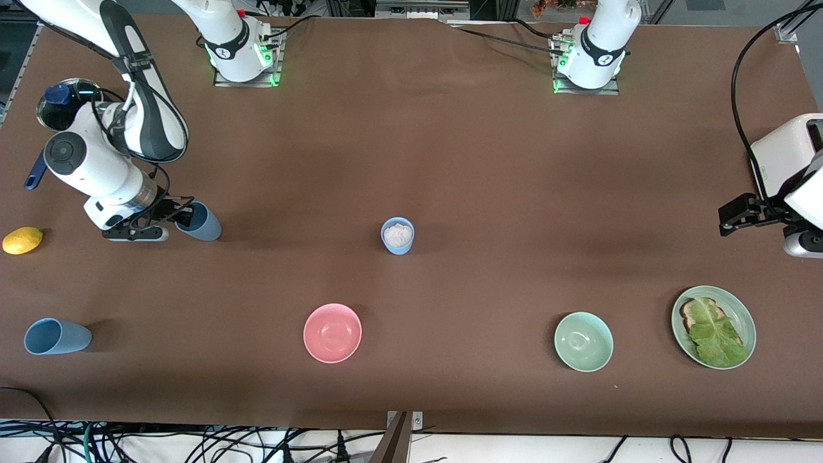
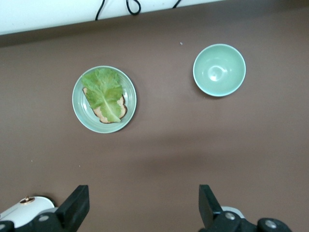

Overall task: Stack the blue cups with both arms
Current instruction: 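Grasp the blue cup with the right gripper while the left gripper withdraws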

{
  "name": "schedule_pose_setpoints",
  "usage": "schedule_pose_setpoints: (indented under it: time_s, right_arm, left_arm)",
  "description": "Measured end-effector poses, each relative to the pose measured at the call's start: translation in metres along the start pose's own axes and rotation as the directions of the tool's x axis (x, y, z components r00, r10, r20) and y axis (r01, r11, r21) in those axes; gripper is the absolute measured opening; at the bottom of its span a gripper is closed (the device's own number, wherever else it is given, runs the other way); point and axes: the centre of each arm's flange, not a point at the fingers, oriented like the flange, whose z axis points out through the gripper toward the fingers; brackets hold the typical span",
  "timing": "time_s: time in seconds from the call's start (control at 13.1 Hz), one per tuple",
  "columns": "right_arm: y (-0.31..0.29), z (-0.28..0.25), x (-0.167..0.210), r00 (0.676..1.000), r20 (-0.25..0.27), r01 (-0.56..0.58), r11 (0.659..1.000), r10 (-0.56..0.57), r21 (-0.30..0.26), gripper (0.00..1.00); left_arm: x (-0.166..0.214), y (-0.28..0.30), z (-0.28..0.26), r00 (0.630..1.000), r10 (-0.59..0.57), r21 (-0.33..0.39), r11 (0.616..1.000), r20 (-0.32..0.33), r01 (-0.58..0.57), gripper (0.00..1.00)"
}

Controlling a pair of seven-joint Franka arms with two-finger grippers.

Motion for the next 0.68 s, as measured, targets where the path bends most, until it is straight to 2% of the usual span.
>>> schedule_pose_setpoints:
  time_s: [0.3, 0.68]
  right_arm:
    - [-0.029, -0.073, 0.031, 0.997, 0.082, -0.005, 1.0, 0.004, 0.012, 0.05]
    - [-0.121, -0.12, 0.036, 0.986, 0.123, -0.119, 0.993, 0.116, 0.011, 0.05]
  left_arm:
    - [-0.027, 0.006, -0.005, 0.997, 0.01, -0.014, 1.0, 0.071, -0.009, 1.0]
    - [-0.034, 0.011, -0.017, 0.998, 0.018, -0.015, 1.0, 0.06, -0.018, 1.0]
